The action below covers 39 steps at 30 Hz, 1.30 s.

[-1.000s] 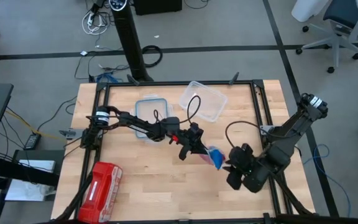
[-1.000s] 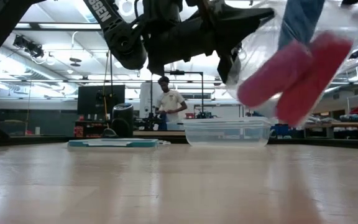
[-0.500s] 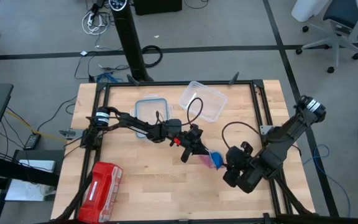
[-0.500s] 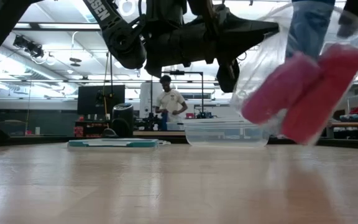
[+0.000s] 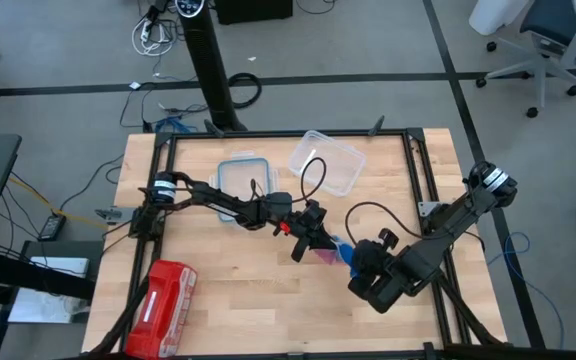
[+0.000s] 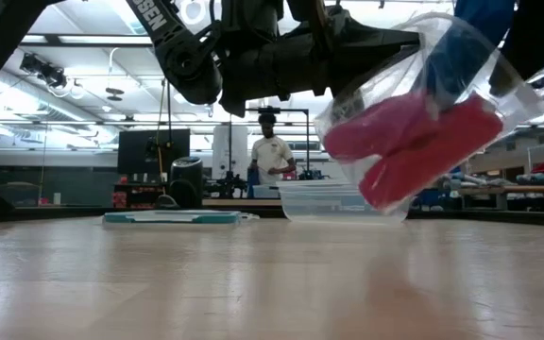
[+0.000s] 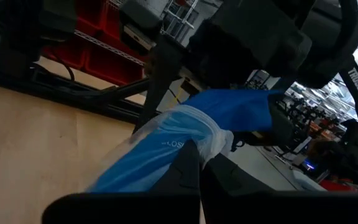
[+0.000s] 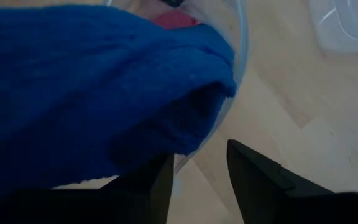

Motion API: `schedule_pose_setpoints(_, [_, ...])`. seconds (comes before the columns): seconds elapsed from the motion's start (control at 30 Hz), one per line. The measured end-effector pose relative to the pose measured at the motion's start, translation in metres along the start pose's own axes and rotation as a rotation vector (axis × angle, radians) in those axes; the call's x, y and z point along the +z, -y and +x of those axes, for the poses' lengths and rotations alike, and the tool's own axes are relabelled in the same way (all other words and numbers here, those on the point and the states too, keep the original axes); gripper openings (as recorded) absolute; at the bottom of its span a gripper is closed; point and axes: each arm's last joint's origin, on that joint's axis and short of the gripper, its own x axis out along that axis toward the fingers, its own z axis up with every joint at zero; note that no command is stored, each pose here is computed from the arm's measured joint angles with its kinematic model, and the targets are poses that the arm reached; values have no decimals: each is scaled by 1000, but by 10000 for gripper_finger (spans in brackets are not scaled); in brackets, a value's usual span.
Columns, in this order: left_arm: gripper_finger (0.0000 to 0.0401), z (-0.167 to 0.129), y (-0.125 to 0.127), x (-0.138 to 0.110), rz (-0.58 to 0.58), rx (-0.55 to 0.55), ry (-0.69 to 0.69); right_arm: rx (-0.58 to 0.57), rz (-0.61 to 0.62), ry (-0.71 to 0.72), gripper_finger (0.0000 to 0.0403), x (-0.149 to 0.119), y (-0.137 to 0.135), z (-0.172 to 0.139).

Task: Roll bandage
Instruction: Put the blue bandage into the transparent zip bag

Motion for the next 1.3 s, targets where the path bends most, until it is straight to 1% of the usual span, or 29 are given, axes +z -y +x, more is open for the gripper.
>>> schedule_pose_setpoints(0.1, [0, 0, 0, 0, 0, 0, 1, -6, -3, 5, 112, 1, 0, 1])
schedule_pose_setpoints(0.23, [0, 0, 0, 1, 1, -3, 8, -8, -16, 19, 28, 1, 1, 0])
schedule_pose_setpoints(0.27, [0, 0, 1, 1, 1, -4, 10, -7, -21, 20, 15, 1, 1, 0])
schedule_pose_setpoints(0.3, [0, 0, 1, 1, 2, -4, 10, -5, -25, 19, 10, 1, 0, 0])
schedule_pose_setpoints(0.47, [0, 0, 1, 1, 1, -5, 10, 39, -13, -18, 4, 0, 4, -9])
schedule_pose_setpoints(0.57, [0, 0, 1, 1, -3, -15, 7, 94, 18, -34, 3, 3, 11, -23])
schedule_pose_setpoints(0.67, [0, 0, 1, 0, -9, -23, -10, 169, 62, -83, 3, 8, 22, -37])
schedule_pose_setpoints(0.77, [0, 0, 0, -2, -10, -16, -29, 266, 130, -183, 2, 21, 31, -43])
schedule_pose_setpoints(0.87, [0, 0, -1, -4, 5, -6, -48, 384, 185, -336, 1, 40, 38, -46])
schedule_pose_setpoints(0.97, [0, 0, -2, -5, 1, -2, -58, 437, 184, -393, 1, 62, 50, -55])
schedule_pose_setpoints(1.03, [0, 2, 1, -6, -1, -4, -64, 467, 213, -479, 1, 76, 61, -59])
schedule_pose_setpoints(1.1, [0, 3, 3, -8, -4, -8, -74, 545, 233, -561, 1, 87, 67, -61])
schedule_pose_setpoints(1.17, [0, 5, 7, -8, 2, -20, -70, 612, 238, -567, 1, 97, 69, -63])
schedule_pose_setpoints(1.23, [0, 5, 9, -7, 11, -34, -56, 616, 273, -594, 0, 104, 72, -59])
schedule_pose_setpoints(1.3, [0, 5, 9, -8, 13, -37, -50, 689, 245, -620, 0, 110, 64, -52])
